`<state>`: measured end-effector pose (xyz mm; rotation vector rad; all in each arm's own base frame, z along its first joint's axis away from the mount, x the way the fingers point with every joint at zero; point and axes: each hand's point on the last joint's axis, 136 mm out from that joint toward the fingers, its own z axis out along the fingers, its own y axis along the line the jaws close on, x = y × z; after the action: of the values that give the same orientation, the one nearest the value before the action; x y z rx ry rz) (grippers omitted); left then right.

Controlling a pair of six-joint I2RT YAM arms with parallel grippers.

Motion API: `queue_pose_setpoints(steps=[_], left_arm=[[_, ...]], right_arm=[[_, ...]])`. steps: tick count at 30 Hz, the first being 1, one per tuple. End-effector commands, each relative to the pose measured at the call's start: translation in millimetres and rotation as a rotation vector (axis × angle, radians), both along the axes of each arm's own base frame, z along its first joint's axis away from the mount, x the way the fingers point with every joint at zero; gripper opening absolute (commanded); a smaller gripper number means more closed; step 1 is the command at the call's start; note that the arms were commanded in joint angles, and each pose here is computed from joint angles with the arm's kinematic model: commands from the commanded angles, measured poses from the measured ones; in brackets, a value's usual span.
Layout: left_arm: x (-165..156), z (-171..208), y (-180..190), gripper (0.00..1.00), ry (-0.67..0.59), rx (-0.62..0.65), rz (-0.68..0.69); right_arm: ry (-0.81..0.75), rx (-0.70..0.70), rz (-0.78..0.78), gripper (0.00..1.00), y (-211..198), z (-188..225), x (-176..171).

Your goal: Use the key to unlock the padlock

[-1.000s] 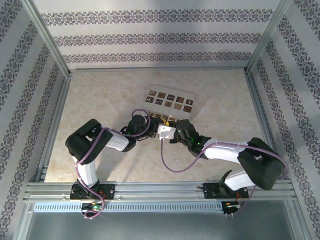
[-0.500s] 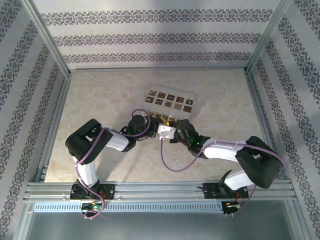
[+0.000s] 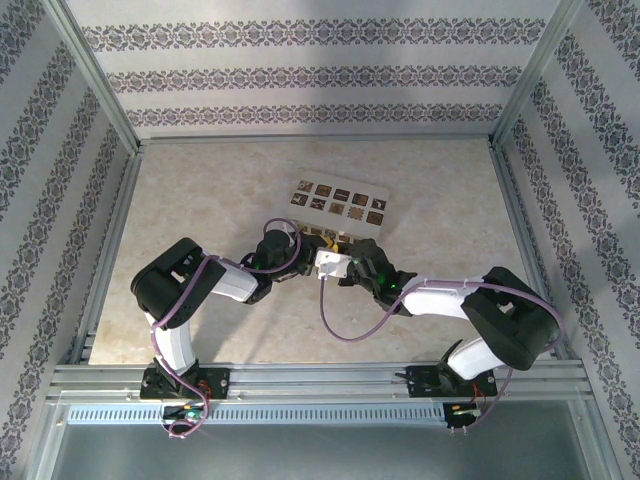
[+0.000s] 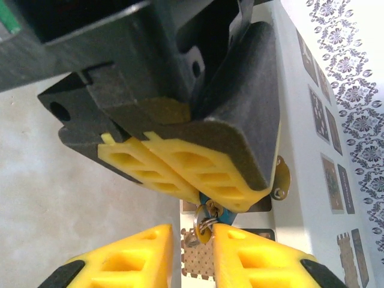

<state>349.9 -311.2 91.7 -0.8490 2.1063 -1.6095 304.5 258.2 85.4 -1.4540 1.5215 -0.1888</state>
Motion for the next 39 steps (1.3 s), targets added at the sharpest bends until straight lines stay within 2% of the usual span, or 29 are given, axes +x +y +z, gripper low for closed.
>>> queue_pose_setpoints(steps=[1, 4, 13, 23, 28, 33, 39], left_arm=[[0, 25, -9, 0.01, -0.072, -0.060, -0.008], [-1, 24, -10, 0.01, -0.072, -0.060, -0.009], [-1, 25, -11, 0.01, -0.074, -0.064, -0.012], [-2, 26, -12, 0.01, -0.076, -0.065, -0.014], [-2, 27, -13, 0.01, -0.077, -0.066, -0.015], [-3, 26, -14, 0.01, -0.077, -0.064, -0.014], [-4, 27, -14, 0.01, -0.076, -0.065, -0.015]], right_arm=[[-0.030, 0.039, -0.019, 0.25, 4, 12, 10], [-0.035, 0.043, -0.022, 0.24, 3, 14, 11], [-0.019, 0.065, -0.042, 0.15, 3, 10, 10], [-0.037, 0.154, -0.124, 0.02, 4, 15, 13], [-0.038, 0.181, -0.130, 0.00, 8, 21, 11], [-0.013, 0.256, -0.152, 0.00, 11, 34, 8], [0.125, 0.455, -0.228, 0.00, 16, 39, 2]])
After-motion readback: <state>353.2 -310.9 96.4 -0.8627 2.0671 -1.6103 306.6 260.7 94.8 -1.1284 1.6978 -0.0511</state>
